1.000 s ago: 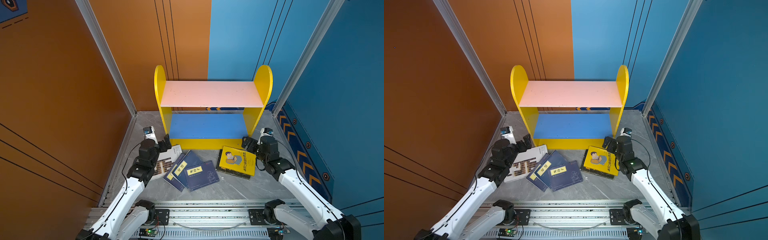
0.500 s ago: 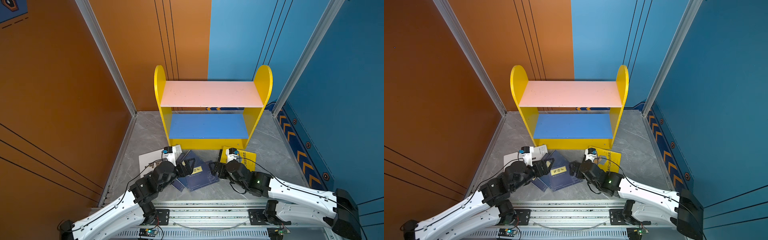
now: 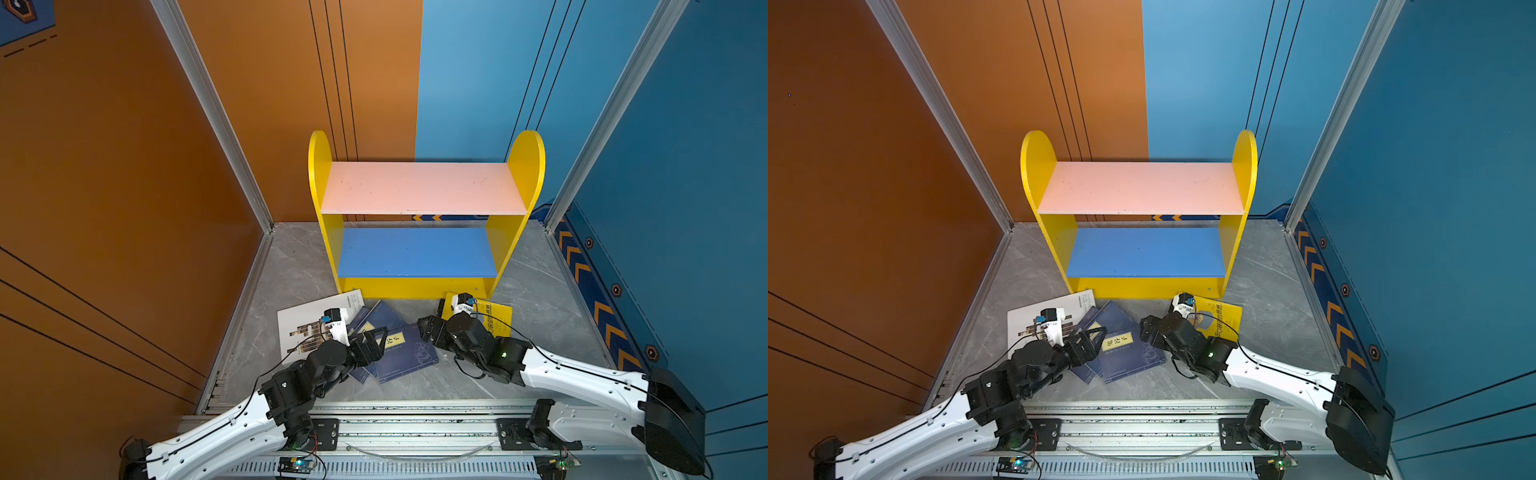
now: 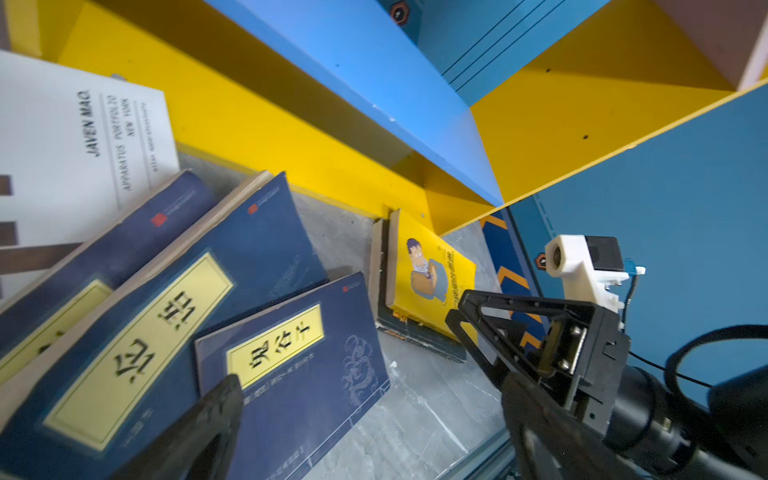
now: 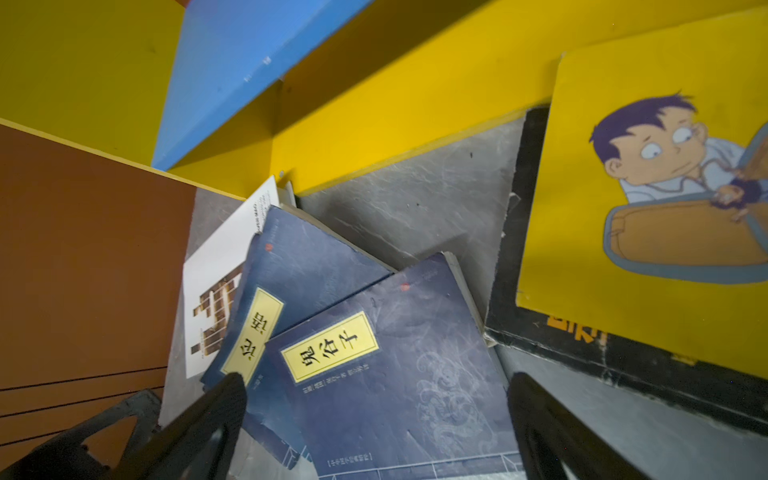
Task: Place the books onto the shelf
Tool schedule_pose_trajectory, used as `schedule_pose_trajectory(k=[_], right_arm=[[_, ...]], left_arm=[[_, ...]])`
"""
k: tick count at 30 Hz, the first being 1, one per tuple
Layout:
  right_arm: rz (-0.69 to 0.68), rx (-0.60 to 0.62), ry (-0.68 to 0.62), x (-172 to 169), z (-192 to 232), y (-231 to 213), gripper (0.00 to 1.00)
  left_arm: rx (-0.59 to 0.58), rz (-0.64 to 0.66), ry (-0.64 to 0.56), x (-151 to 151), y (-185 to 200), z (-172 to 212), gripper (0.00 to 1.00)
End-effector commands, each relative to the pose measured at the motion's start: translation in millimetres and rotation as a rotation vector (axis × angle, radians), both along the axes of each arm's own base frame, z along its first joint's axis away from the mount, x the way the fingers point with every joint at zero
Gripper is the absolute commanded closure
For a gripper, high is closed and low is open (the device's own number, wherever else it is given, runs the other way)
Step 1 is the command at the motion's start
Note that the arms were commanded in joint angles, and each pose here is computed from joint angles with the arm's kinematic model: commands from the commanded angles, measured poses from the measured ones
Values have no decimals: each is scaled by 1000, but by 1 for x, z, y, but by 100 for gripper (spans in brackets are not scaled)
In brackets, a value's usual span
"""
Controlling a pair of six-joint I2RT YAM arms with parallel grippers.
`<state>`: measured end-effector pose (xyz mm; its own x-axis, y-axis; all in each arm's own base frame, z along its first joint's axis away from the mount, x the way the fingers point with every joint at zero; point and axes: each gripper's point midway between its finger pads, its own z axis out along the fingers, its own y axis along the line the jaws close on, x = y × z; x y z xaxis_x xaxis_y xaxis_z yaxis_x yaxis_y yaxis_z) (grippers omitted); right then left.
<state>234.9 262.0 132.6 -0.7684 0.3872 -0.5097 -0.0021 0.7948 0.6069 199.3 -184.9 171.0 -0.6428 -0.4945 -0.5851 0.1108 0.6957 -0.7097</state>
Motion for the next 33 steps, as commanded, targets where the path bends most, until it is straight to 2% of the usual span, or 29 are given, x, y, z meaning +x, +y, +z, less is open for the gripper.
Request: schedule_pose_trajectory(k=[1, 4, 8, 16, 25, 33], right_arm=[[0, -35, 68, -2, -20, 3, 0], [-17, -106, 120, -4, -41, -3, 0], [-34, -154, 173, -6, -63, -8, 0], [-48, -169, 225, -14, -87, -10, 1], [4, -128, 286, -18, -105, 2, 5], [31, -33, 317, -20, -117, 20, 10]], left_arm=[[117, 2, 180, -10, 12, -45, 2], [173, -53, 279, -17, 6, -66, 2], [193, -114, 374, -26, -6, -87, 2], [275, -135, 474, -38, 0, -111, 2], [154, -126, 548, -26, -8, -127, 2], [75, -142, 537, -9, -22, -125, 1]])
